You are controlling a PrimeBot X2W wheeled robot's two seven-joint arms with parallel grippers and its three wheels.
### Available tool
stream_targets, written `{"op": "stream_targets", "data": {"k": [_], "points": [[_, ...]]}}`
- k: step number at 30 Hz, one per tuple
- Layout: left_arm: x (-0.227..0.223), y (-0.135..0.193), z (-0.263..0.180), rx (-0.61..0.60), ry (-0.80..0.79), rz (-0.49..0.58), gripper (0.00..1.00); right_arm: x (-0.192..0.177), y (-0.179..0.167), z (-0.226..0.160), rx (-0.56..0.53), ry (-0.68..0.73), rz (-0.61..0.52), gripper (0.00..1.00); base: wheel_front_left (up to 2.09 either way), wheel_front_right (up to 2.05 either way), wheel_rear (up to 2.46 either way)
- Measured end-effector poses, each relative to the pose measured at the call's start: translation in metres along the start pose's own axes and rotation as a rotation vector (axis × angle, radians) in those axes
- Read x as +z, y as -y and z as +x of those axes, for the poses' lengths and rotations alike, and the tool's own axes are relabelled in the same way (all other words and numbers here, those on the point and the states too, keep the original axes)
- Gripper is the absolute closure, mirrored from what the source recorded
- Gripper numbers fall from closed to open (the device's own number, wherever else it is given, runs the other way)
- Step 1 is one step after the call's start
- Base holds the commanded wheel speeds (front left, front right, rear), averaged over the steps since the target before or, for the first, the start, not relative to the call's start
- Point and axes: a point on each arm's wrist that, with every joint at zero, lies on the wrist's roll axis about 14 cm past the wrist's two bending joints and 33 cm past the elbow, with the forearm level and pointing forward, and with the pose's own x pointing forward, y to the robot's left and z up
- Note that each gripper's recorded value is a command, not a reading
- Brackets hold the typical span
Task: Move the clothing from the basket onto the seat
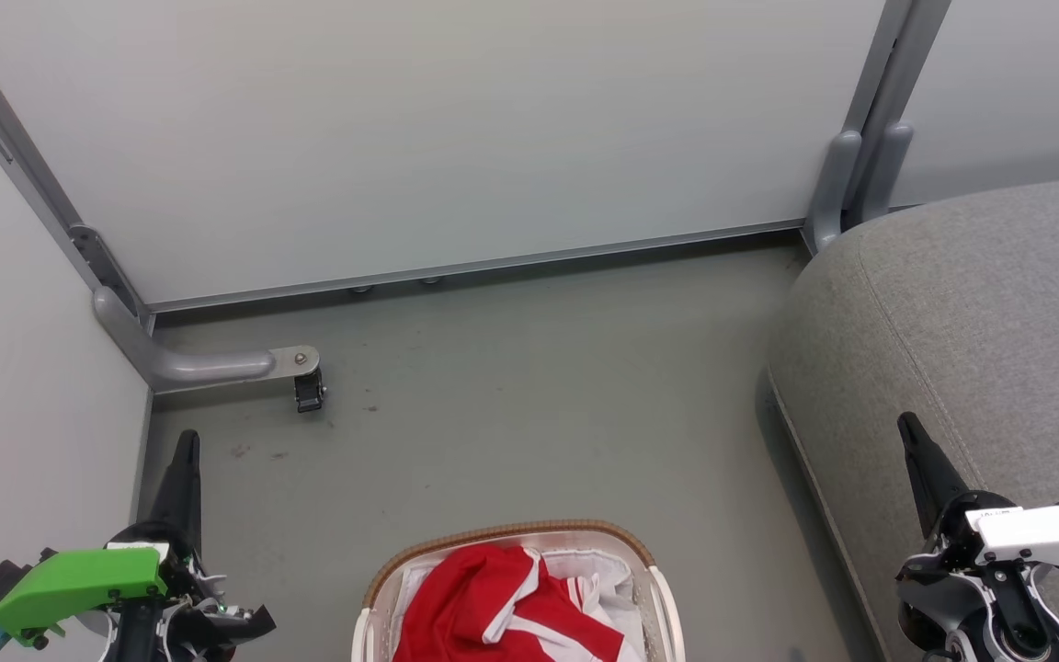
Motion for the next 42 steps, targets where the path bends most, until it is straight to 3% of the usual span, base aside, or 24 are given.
{"op": "stream_targets", "data": {"k": [26,27,35,42], "points": [[0.000,0.000,0.000,0.000,0.000,0.000,1.00,0.000,0.000,0.000,0.000,0.000,0.000,1.00,0.00,0.00,0.00],[0.000,0.000,0.000,-0.001,0.000,0.000,0.00,0.000,0.000,0.000,0.000,0.000,0.000,0.00,0.00,0.00,0.00],[-0.001,-0.027,-0.010,0.081,0.013,-0.013,0.00,-0.003,0.023,-0.010,-0.068,0.004,0.008,0.00,0.00,0.00,0.00],[-0.001,-0.030,-0.010,0.097,0.021,0.075,0.00,-0.004,0.022,-0.008,-0.071,-0.007,-0.103,0.00,0.00,0.00,0.00]]}}
